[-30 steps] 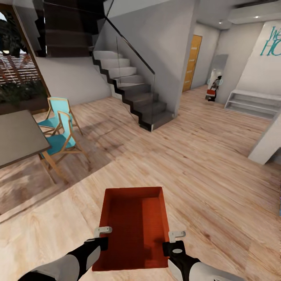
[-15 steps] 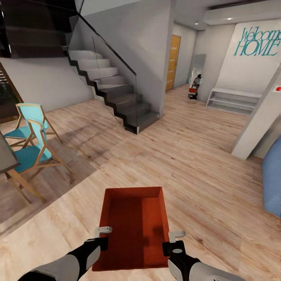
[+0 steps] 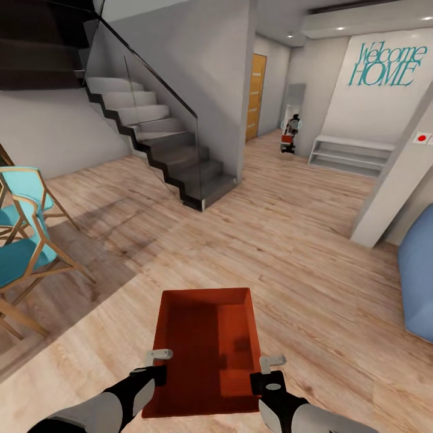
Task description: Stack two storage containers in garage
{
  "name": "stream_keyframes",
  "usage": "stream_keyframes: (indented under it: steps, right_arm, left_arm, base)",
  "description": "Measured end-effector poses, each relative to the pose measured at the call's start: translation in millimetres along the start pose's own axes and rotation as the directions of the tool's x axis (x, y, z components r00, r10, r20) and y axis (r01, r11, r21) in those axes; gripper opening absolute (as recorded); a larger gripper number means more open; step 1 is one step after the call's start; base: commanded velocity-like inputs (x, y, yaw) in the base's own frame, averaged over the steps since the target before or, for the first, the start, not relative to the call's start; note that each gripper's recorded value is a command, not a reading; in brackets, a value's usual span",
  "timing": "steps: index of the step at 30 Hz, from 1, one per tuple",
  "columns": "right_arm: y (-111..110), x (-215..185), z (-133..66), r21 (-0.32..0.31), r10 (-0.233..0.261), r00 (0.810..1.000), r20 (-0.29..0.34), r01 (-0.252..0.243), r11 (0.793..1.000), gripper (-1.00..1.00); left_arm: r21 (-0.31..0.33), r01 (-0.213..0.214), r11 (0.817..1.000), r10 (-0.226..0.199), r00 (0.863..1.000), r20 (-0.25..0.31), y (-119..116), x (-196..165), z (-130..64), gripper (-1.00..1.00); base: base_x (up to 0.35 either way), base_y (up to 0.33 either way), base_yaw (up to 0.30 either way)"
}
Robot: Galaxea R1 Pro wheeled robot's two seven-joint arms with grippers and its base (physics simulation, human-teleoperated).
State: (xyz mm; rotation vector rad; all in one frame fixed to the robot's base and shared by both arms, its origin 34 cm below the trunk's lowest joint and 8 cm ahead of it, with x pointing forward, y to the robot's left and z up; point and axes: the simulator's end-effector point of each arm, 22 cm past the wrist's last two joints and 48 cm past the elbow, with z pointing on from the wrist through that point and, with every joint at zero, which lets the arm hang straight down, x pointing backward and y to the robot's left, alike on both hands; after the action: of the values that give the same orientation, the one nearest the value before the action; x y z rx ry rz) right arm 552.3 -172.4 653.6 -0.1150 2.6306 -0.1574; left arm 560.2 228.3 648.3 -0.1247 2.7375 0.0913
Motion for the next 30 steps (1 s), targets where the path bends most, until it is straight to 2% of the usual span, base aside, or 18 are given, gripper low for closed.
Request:
stream_keyframes:
  steps: [17, 30]
  right_arm:
    - [-0.1, 0.0, 0.0, 0.000, 0.001, 1.000, 0.001, -0.001, 1.000, -1.00]
    - [-0.2, 0.0, 0.0, 0.000, 0.000, 1.000, 0.001, 0.000, 1.000, -1.00]
  left_arm:
    - [0.000, -0.001, 1.000, 0.001, 1.000, 0.002, -0.1, -0.4, 0.0, -1.00]
    - [0.000, 0.000, 1.000, 0.000, 1.000, 0.001, -0.2, -0.1, 0.0, -1.00]
  base:
    - [0.323, 0.000, -0.007]
    - [0.323, 0.000, -0.235]
